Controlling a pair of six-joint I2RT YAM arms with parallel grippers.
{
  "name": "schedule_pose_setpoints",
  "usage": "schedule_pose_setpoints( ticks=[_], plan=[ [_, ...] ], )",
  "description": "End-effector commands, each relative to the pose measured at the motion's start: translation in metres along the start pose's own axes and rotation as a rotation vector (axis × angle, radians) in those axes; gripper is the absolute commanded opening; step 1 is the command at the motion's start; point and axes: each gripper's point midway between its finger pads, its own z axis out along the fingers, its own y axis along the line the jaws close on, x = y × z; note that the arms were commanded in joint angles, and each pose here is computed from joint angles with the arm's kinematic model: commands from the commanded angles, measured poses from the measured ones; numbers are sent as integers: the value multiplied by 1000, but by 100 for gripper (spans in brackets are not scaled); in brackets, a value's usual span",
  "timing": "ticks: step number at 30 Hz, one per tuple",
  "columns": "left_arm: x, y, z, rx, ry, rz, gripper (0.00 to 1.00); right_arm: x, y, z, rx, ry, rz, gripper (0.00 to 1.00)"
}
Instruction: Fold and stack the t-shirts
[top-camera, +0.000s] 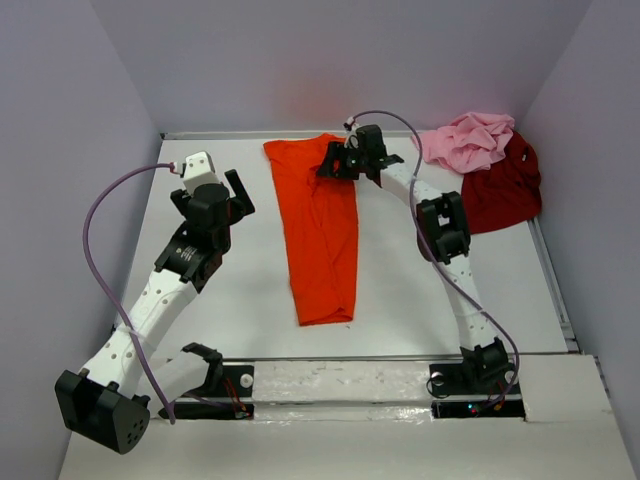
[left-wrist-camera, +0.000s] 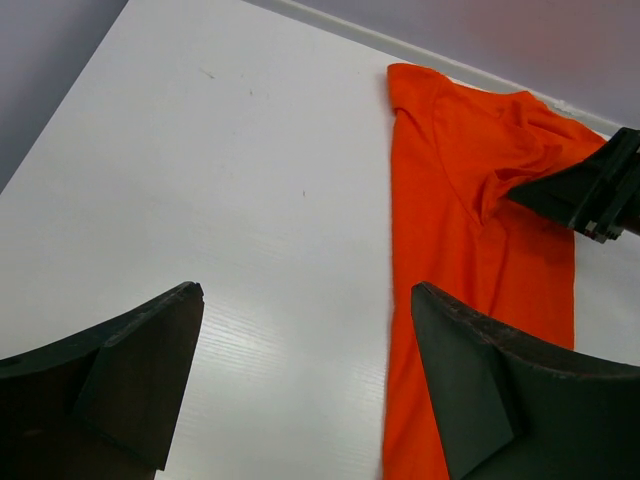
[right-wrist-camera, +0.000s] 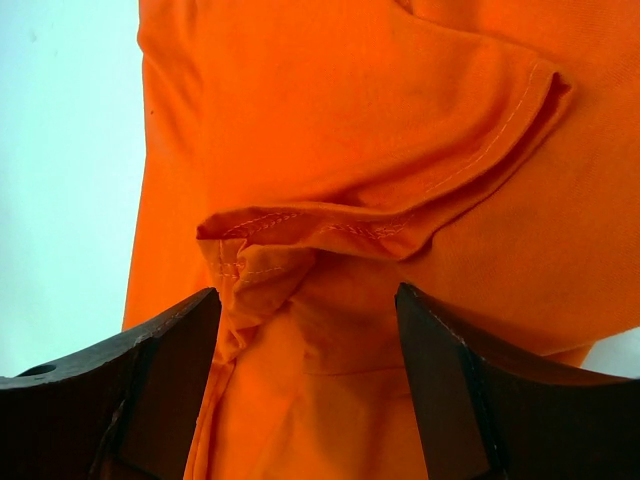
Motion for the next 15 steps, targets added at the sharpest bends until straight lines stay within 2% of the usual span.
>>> schedule_pose_setpoints(
  ticks=[1,5,11,15],
  plan=[
    [-11,-3,-2,22,-37,-14,94,-11,-49,-30,131,3,34,77],
    [-11,-3,-2,19,-35,-11,94,-12,-62,-36,151,1,44,77],
    [-9,-3,-1,21,-31,-10,94,-16,-43,-35,49,15,15,77],
    [-9,-4,0,25,-29,-10,94,-37,-24,-41,-3,-9,-8,77]
  ],
)
